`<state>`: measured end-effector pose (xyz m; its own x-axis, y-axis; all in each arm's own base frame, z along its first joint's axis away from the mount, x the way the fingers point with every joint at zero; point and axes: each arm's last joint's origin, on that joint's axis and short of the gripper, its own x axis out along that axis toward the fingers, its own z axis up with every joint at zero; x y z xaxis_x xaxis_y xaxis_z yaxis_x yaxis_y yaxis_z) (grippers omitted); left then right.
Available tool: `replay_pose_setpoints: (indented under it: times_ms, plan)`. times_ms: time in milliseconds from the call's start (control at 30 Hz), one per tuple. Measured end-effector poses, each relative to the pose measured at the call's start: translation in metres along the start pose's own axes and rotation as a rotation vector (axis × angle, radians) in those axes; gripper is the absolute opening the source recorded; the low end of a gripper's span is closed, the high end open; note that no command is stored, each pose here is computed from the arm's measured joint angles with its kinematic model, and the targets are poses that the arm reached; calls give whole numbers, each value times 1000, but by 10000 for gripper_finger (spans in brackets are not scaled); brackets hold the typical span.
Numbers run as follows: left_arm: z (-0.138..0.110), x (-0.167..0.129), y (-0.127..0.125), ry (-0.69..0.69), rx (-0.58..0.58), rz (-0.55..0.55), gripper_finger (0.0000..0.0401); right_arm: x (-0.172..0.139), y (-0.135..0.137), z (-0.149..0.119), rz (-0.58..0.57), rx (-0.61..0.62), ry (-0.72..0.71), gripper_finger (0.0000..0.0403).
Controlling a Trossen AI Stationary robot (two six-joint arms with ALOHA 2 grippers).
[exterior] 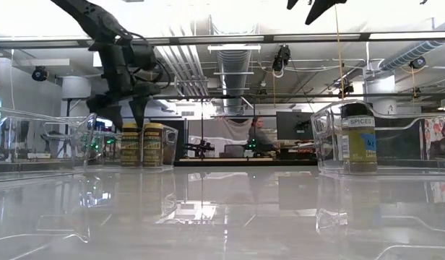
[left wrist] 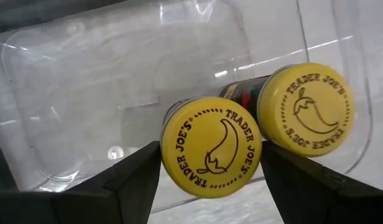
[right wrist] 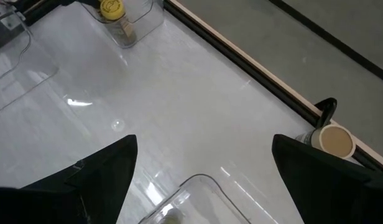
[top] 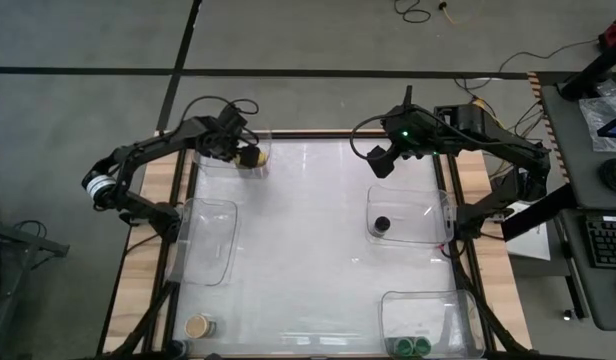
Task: Sort spices by type
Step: Put the yellow seasoning bottle into the top transparent bin, then move the top gold seasoning bottle to the center of the table
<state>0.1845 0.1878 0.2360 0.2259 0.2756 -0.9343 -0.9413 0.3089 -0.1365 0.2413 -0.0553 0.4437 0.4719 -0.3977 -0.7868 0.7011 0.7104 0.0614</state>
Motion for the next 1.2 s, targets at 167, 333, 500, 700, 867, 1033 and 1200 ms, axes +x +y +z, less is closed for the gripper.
replay_pose_setpoints:
  times_ms: [167,333,500,700,867,1033,1200]
  plan:
    - [4,-13,-2,-13,0,-7,256,0,0,0,0,-1,0,364]
    - [11,-35,-4,-18,40,-9,256,0,-2,-1,-14,10,18,364]
    - [19,-64,-8,-34,77,-15,256,10,-20,-1,-110,83,88,364]
    - [23,-99,-18,-145,116,-71,256,51,-53,-4,-258,221,186,364]
    - [12,-122,-24,-242,155,-88,256,91,-79,-15,-372,336,235,364]
    - [-5,-140,-28,-299,197,-120,256,118,-106,-23,-433,416,263,364]
    - [-21,-149,-30,-333,238,-139,256,130,-134,-19,-481,506,229,364]
